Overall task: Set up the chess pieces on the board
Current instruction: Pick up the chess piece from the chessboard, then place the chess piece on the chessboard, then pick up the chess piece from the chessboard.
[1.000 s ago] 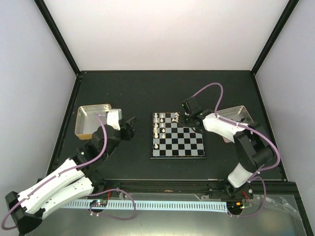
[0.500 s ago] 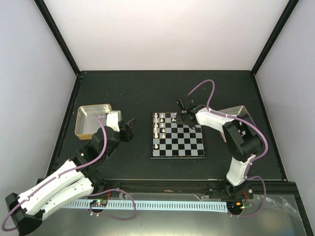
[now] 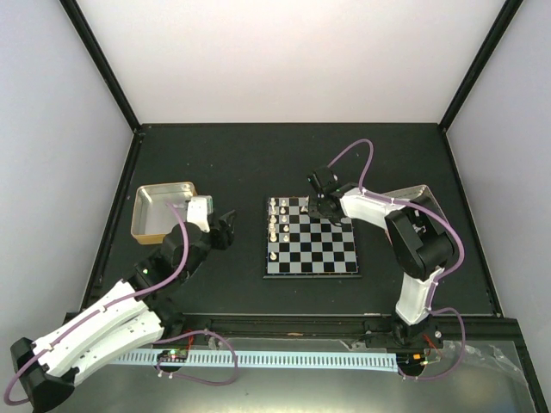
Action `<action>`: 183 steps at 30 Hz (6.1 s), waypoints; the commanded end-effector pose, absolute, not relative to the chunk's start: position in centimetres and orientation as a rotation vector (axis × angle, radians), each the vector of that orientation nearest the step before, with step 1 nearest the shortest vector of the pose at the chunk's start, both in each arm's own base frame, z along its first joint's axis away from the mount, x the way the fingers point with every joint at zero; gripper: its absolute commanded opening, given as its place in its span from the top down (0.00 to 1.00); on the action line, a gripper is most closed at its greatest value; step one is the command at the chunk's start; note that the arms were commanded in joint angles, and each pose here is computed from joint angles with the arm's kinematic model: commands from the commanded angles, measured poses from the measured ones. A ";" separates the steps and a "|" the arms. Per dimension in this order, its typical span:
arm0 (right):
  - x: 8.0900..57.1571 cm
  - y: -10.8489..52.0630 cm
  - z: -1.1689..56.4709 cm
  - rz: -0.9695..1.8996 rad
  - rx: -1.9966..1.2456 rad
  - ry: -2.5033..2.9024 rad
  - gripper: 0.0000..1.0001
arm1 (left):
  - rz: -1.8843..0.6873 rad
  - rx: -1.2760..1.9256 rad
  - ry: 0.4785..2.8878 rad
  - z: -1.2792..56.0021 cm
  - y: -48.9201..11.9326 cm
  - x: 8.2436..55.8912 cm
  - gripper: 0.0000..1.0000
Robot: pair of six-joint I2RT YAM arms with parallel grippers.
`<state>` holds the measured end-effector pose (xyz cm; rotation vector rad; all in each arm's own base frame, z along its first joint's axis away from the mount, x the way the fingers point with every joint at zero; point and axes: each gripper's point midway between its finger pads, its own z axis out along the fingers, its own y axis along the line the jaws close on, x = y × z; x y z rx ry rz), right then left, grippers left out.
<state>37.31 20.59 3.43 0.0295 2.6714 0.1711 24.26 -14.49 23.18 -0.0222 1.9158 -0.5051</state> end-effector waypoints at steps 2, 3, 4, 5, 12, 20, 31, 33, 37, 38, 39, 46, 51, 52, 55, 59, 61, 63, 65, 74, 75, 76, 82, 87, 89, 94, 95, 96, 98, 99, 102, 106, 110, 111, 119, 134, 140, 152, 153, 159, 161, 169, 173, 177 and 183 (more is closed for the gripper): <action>37.4 20.0 3.0 0.127 0.049 2.679 0.87 | -0.525 -0.038 1.910 23.4 -14.5 24.3 0.38; 37.2 19.9 3.0 0.128 0.052 2.682 0.89 | -0.526 -0.038 1.912 23.3 -14.5 24.3 0.38; 37.1 19.9 3.1 0.133 0.057 2.682 0.90 | -0.528 -0.038 1.913 23.3 -14.6 24.3 0.38; 36.9 19.8 3.2 0.137 0.065 2.681 0.90 | -0.531 -0.040 1.913 23.2 -14.6 24.3 0.38; 35.9 20.0 5.5 0.271 0.129 2.619 0.92 | -0.576 -0.003 1.918 22.9 -15.6 24.2 0.37; 31.7 23.6 8.8 0.835 0.272 2.553 0.91 | -0.812 0.228 1.902 21.8 -20.4 22.6 0.32; 24.2 28.8 11.0 1.518 0.545 2.460 0.90 | -1.001 0.498 1.838 19.0 -26.0 20.5 0.32; 23.1 29.7 11.1 1.619 0.583 2.455 0.90 | -1.013 0.525 1.856 18.2 -26.9 20.2 0.34; 21.7 31.2 11.7 1.749 0.598 2.459 0.90 | -1.030 0.552 1.873 17.2 -28.2 19.6 0.40; 21.5 31.6 11.9 1.762 0.588 2.459 0.90 | -1.030 0.558 1.879 16.8 -28.5 19.4 0.43; 21.4 31.8 12.0 1.765 0.581 2.461 0.90 | -1.025 0.549 1.884 16.7 -28.5 19.5 0.45; 21.1 32.1 12.9 1.784 0.564 2.450 0.90 | -0.997 0.524 1.943 15.1 -29.2 19.5 0.63; 21.0 32.0 13.3 1.790 0.554 2.445 0.90 | -0.970 0.505 1.950 14.9 -29.2 20.0 0.72; 21.0 32.0 13.3 1.791 0.554 2.444 0.90 | -0.964 0.505 1.951 14.9 -29.2 20.0 0.73; 21.0 31.9 13.4 1.795 0.554 2.441 0.90 | -0.960 0.504 1.956 14.9 -29.3 20.1 0.73; 20.9 32.0 13.4 1.798 0.554 2.442 0.90 | -0.956 0.500 1.959 14.8 -29.1 20.1 0.73; 20.9 32.0 13.4 1.802 0.550 2.441 0.90 | -0.948 0.495 1.953 15.0 -29.0 20.2 0.77; 21.0 32.0 13.4 1.800 0.549 2.441 0.90 | -0.941 0.497 1.946 15.2 -29.0 20.3 0.81; 21.0 32.0 13.4 1.795 0.551 2.444 0.90 | -0.935 0.497 1.942 15.4 -29.1 20.5 0.85; 21.1 31.9 13.1 1.753 0.531 2.457 0.81 | -0.884 0.502 1.964 15.6 -29.1 21.0 0.98; 21.1 31.8 13.0 1.733 0.522 2.464 0.75 | -0.875 0.504 1.975 15.6 -29.0 21.0 0.98; 21.3 31.8 12.9 1.709 0.503 2.468 0.70 | -0.865 0.505 1.987 15.5 -29.0 21.1 0.98; 22.4 28.8 11.4 1.447 0.494 2.487 0.48 | -0.756 0.563 2.147 13.7 -28.4 20.7 0.99; 23.6 24.3 10.7 1.217 0.574 2.439 0.45 | -0.660 0.621 2.317 11.6 -28.1 20.1 0.99; 24.0 22.4 10.6 1.111 0.609 2.411 0.45 | -0.625 0.615 2.376 11.3 -28.3 20.3 0.98; 24.1 19.2 10.7 0.975 0.668 2.346 0.45 | -0.538 0.622 2.521 9.2 -29.0 20.6 0.99; 24.1 18.8 10.8 0.965 0.676 2.337 0.45 | -0.528 0.625 2.531 9.1 -29.2 20.8 0.98; 24.1 18.4 10.9 0.956 0.682 2.326 0.45 | -0.520 0.627 2.539 9.0 -29.4 20.9 0.98; 24.0 17.9 11.1 0.940 0.683 2.314 0.45 | -0.501 0.638 2.557 8.6 -29.7 21.2 0.98; 23.9 17.8 11.1 0.933 0.683 2.311 0.45 | -0.494 0.642 2.563 8.6 -29.9 21.4 0.98; 23.8 17.3 11.1 0.917 0.684 2.308 0.45 | -0.457 0.647 2.593 8.1 -30.2 21.8 0.98; 23.8 17.1 11.0 0.909 0.685 2.306 0.44 | -0.413 0.649 2.617 7.5 -30.4 22.2 0.98; 23.8 17.1 11.0 0.904 0.676 2.307 0.44 | -0.377 0.650 2.642 6.9 -30.4 22.5 0.97; 23.8 17.1 11.0 0.905 0.675 2.309 0.44 | -0.363 0.648 2.654 6.7 -30.2 22.6 0.97; 23.8 17.2 11.2 0.910 0.664 2.309 0.44 | -0.358 0.636 2.692 5.8 -30.0 23.1 0.96; 23.7 17.7 10.8 0.921 0.651 2.335 0.44 | -0.343 0.648 2.692 5.4 -30.4 24.6 0.94; 23.7 17.7 10.8 0.920 0.647 2.338 0.44 | -0.327 0.654 2.703 5.1 -30.3 24.7 0.93; 23.9 17.8 11.0 0.915 0.636 2.335 0.44 | -0.320 0.652 2.682 6.4 -30.2 24.9 0.73; 23.9 17.8 11.1 0.912 0.631 2.334 0.44 | -0.333 0.651 2.673 6.9 -30.2 24.9 0.71; 24.5 17.6 12.0 0.870 0.575 2.317 0.44 | -0.470 0.602 2.514 12.6 -30.4 25.1 0.63; 24.8 17.8 12.3 0.848 0.532 2.322 0.44 | -0.513 0.568 2.438 14.9 -29.9 25.2 0.60; 26.6 18.2 13.1 0.717 0.390 2.351 0.43 | -0.500 0.328 2.071 24.5 -23.1 25.3 0.48; 28.2 18.7 13.4 0.618 0.263 2.373 0.41 | -0.482 0.245 1.905 27.1 -19.1 24.1 0.41; 30.1 19.8 12.6 0.490 0.112 2.440 0.42 | -0.491 0.188 1.742 29.7 -15.7 22.4 0.35; 33.5 20.9 11.0 0.311 0.029 2.508 0.43 | -0.488 0.121 1.640 31.5 -12.4 20.8 0.29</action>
